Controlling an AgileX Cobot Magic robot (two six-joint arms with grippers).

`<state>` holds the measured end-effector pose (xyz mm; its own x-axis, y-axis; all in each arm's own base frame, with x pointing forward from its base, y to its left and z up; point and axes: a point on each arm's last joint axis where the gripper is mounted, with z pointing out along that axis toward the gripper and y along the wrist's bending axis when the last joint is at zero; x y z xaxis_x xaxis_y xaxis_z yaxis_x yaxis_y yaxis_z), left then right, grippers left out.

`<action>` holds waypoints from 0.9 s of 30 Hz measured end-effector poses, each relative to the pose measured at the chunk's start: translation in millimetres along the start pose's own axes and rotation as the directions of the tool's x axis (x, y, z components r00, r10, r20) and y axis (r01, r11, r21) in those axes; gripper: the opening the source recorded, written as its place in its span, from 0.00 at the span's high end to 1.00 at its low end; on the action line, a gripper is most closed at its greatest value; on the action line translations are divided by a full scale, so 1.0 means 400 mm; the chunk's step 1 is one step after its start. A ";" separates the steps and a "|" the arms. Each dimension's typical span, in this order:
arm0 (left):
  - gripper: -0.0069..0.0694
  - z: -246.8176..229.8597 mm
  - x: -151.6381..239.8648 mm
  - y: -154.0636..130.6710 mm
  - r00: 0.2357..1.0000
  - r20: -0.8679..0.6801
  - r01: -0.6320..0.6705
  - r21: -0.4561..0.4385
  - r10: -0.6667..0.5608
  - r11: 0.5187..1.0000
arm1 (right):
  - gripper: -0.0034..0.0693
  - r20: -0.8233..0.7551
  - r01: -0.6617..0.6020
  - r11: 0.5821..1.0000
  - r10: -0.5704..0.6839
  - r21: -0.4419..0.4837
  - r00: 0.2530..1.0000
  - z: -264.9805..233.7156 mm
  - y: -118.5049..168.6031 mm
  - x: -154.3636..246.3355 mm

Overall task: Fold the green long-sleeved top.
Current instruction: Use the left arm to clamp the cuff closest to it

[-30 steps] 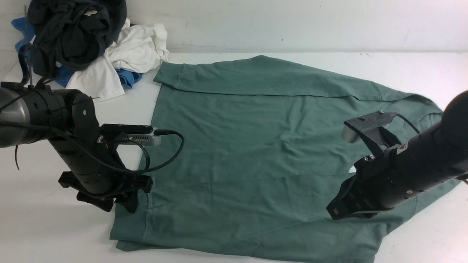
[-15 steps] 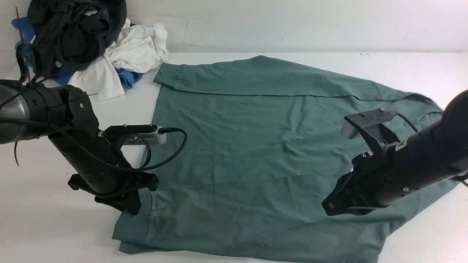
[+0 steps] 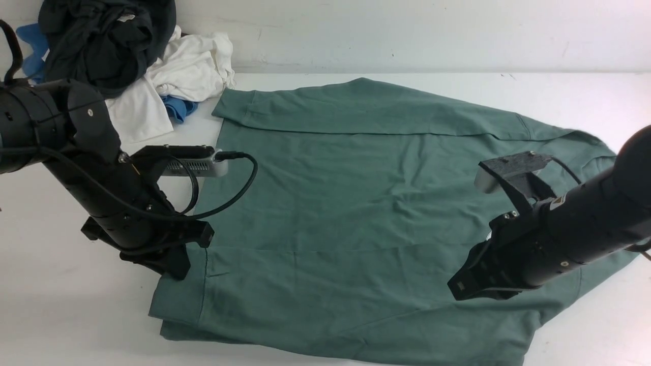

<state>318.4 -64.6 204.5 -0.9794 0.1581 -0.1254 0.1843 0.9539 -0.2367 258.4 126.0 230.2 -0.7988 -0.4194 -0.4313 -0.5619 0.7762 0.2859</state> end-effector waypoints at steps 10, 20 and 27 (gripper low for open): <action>0.58 0.087 -0.010 0.027 0.996 -0.084 0.013 -0.018 -0.014 1.000 | 0.97 0.001 0.000 1.000 0.000 0.000 1.000 0.000 0.000 0.000; 0.69 0.091 -0.009 0.039 0.995 -0.098 -0.023 -0.061 0.016 0.998 | 0.97 0.008 0.002 1.000 -0.002 0.005 1.000 0.000 -0.001 -0.002; 0.89 0.045 0.001 0.026 0.996 -0.080 -0.037 -0.056 0.032 0.998 | 0.97 0.011 0.004 1.000 -0.004 0.007 1.000 0.000 -0.002 -0.002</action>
<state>321.5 -59.4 184.6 -0.9764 0.2088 -0.0557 0.2155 0.9603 -0.1771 259.5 125.9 230.4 -0.7943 -0.4174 -0.4414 -0.5634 0.7779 0.2784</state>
